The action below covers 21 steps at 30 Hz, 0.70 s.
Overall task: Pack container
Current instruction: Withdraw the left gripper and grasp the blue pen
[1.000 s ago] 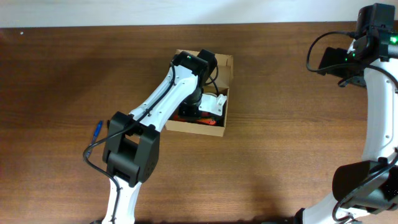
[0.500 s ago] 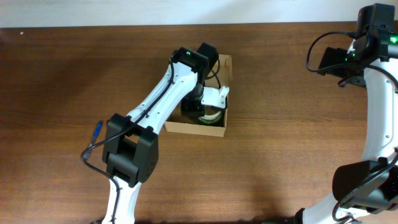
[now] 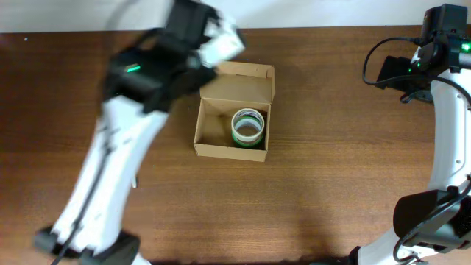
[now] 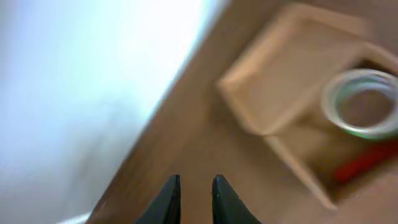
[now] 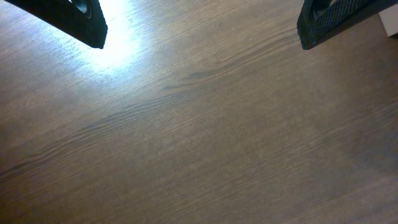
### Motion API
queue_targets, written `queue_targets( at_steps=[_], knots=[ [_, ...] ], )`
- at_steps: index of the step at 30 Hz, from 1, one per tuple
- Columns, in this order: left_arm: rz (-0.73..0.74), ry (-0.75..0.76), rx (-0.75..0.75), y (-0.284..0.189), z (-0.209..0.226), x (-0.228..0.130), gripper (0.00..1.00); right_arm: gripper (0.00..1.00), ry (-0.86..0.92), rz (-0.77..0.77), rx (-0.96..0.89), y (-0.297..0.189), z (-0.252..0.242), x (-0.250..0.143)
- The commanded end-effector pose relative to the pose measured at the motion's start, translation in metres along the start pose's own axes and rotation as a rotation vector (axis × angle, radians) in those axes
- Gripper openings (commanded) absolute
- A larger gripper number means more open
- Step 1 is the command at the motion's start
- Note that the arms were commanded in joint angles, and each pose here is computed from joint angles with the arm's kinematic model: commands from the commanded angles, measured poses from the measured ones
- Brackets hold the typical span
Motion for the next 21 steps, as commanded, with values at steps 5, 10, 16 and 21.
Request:
queue_targets(
  at_steps=[5,10,16,21],
  knots=[
    [0.329,-0.38,0.08,0.01,0.032,-0.142,0.24,0.99,0.003,-0.034,0.013,-0.012,-0.001,0.003],
    [0.447,-0.664,-0.144,0.047,-0.003,-0.23,0.25,0.99,0.003,-0.034,0.013,-0.012,-0.001,0.004],
    [0.462,-0.801,-0.282,0.09,-0.053,-0.295,0.43,0.99,0.003,-0.034,0.013,-0.012,-0.001,0.003],
    [0.423,-0.67,-0.304,0.119,-0.082,-0.309,0.55,0.99,0.003,-0.034,0.013,-0.012,-0.001,0.003]
  ],
)
Point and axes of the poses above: each gripper's point midway between its finger pads, its own y axis out along the fingers, its own z axis along the line the jaws close on, x = y × z, the point moved 5 cm from there along -y, back along the fingers, and after that the axes turned 8 degrees about y, right-handed, at the moved point
